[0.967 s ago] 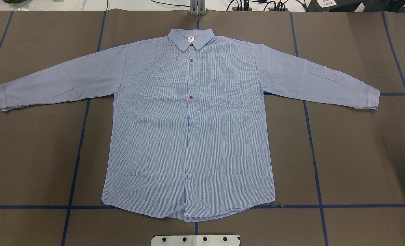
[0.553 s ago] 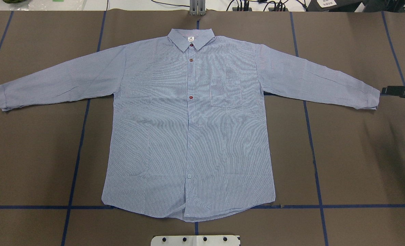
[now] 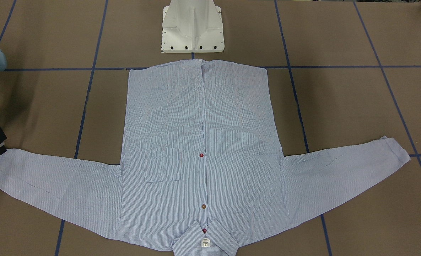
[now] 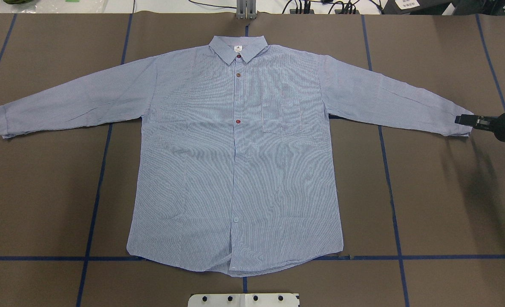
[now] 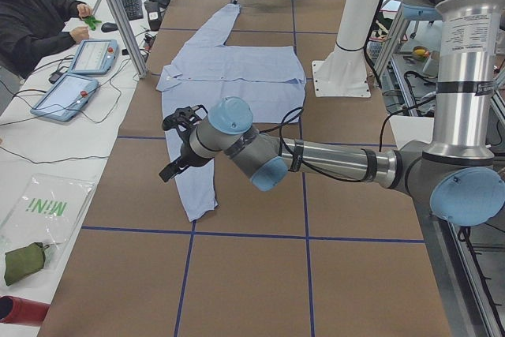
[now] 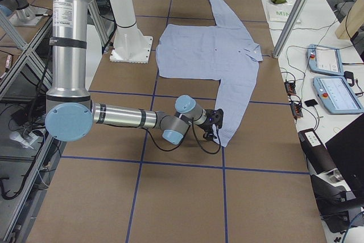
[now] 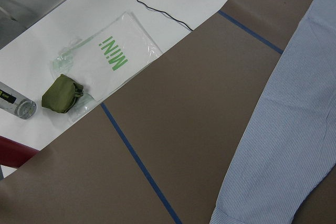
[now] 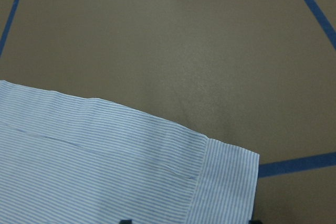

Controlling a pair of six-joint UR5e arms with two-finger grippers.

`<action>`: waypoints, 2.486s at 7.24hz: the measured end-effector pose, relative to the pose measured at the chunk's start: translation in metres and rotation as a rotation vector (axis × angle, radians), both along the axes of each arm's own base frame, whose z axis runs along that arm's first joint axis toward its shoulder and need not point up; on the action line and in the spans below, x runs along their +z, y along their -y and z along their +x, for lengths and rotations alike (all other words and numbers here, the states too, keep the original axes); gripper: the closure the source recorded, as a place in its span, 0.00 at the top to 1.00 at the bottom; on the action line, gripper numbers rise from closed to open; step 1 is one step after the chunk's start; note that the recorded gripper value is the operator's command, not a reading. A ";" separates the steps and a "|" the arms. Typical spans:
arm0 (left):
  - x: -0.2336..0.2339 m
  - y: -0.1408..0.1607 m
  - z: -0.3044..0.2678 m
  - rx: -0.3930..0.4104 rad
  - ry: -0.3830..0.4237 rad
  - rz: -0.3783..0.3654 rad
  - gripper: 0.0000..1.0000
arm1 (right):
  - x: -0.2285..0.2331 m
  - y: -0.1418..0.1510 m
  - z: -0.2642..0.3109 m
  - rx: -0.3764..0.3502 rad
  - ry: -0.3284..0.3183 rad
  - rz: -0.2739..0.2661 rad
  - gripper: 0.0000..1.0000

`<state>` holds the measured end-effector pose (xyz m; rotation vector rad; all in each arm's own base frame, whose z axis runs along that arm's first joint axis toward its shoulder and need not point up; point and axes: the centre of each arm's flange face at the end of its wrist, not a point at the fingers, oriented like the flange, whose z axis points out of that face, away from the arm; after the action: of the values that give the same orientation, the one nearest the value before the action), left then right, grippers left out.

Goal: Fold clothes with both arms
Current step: 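Lower the right gripper to the cuff of the sleeve nearest it and grasp, then carry the sleeve cuff with the right gripper across the shirt front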

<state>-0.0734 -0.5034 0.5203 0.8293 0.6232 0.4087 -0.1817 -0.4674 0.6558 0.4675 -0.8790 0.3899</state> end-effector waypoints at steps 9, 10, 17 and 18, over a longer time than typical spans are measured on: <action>-0.003 0.000 0.000 -0.001 0.000 0.005 1.00 | 0.014 -0.005 -0.008 0.001 0.002 0.006 0.00; -0.003 0.000 0.000 -0.001 0.000 0.004 1.00 | 0.002 -0.003 -0.008 -0.002 0.016 0.018 0.00; -0.001 0.000 0.000 -0.002 -0.003 -0.001 1.00 | -0.321 0.094 -0.121 0.084 0.422 0.337 0.00; -0.001 -0.001 0.001 0.004 -0.009 -0.003 1.00 | -0.368 0.086 -0.167 0.147 0.481 0.368 0.00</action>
<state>-0.0727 -0.5029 0.5194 0.8276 0.6340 0.4082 -0.3486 -0.5532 0.2875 0.7990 -1.3993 0.4873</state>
